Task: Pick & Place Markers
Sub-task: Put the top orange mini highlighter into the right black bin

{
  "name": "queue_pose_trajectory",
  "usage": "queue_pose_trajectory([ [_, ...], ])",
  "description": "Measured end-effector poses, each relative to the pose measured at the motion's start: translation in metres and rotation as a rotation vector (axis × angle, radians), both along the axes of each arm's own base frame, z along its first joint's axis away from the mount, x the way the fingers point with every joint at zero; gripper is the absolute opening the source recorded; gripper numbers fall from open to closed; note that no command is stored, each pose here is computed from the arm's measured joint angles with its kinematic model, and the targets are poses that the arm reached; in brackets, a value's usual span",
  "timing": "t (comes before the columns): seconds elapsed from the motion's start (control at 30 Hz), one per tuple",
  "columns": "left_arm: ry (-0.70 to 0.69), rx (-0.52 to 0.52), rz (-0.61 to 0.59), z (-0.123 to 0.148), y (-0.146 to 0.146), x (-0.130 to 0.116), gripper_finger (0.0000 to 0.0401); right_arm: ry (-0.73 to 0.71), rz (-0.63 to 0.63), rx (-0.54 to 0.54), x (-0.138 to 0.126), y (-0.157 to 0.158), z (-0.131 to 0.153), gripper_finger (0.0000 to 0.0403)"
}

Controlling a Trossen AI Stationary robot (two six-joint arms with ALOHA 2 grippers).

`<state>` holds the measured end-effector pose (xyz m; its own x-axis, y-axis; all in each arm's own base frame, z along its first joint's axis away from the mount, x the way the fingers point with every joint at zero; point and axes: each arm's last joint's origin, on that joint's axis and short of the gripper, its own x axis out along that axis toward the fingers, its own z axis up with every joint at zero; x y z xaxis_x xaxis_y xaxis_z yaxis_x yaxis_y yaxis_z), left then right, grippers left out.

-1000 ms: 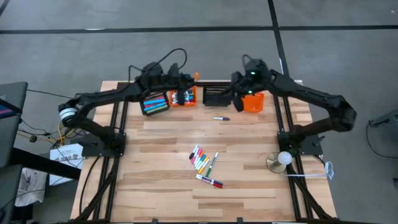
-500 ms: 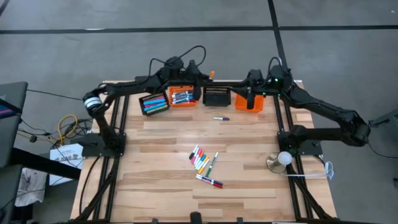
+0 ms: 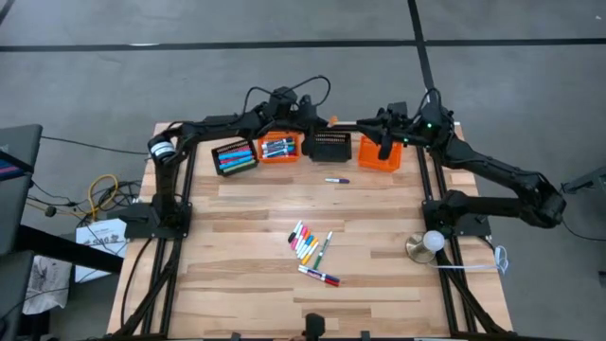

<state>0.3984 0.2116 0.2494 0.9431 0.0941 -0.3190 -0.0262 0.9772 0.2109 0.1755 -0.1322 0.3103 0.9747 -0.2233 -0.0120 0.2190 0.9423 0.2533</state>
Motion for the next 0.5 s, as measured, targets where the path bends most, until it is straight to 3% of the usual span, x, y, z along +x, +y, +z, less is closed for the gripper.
queue_pose_trajectory([
  [0.5,0.114,-0.074,-0.023,-0.064,0.013,0.021,0.0044,-0.008,-0.004,0.059,0.008,0.009,-0.001,0.0078],
])
